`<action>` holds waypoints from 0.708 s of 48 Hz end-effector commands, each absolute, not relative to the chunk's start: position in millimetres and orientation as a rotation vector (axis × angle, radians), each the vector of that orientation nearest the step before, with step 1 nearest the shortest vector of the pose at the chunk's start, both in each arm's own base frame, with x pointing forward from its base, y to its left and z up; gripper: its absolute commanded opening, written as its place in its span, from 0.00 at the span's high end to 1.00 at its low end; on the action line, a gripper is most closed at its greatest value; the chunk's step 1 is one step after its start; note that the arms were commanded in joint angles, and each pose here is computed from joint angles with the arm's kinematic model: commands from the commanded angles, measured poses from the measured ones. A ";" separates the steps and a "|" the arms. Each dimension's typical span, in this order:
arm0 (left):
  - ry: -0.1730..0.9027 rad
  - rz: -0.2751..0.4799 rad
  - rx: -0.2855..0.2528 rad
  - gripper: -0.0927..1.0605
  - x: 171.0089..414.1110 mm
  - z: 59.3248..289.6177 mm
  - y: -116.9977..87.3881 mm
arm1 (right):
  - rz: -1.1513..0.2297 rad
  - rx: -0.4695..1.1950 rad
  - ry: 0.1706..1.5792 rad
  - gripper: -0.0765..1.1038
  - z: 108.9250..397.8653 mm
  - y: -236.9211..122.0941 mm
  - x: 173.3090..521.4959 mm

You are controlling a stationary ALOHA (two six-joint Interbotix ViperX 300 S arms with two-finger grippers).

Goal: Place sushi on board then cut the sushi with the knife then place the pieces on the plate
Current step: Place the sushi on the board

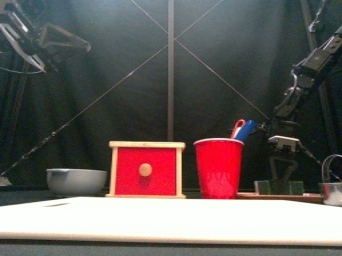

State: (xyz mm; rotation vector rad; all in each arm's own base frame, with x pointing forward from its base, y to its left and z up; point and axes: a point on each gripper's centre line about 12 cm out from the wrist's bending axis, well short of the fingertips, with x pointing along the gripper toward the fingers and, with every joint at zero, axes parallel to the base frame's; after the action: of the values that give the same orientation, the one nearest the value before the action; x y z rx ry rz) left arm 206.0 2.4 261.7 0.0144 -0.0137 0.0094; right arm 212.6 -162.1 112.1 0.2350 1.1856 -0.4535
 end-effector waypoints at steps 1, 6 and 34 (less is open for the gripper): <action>-0.032 0.011 0.013 0.94 208.0 267.3 2.8 | -0.473 0.227 1.129 0.53 136.4 -167.2 217.9; -0.032 0.011 0.013 0.94 208.0 267.3 2.8 | -0.481 0.240 1.131 0.53 146.2 -167.0 214.1; -0.035 0.012 0.015 0.94 208.2 268.6 3.1 | -0.584 0.406 0.938 0.52 218.1 -139.5 182.9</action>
State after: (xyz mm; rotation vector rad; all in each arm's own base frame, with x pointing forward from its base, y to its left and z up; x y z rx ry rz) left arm 206.0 2.4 261.7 0.0144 -0.0137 0.0094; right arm 185.5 -146.3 199.5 0.3958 0.9997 -0.5725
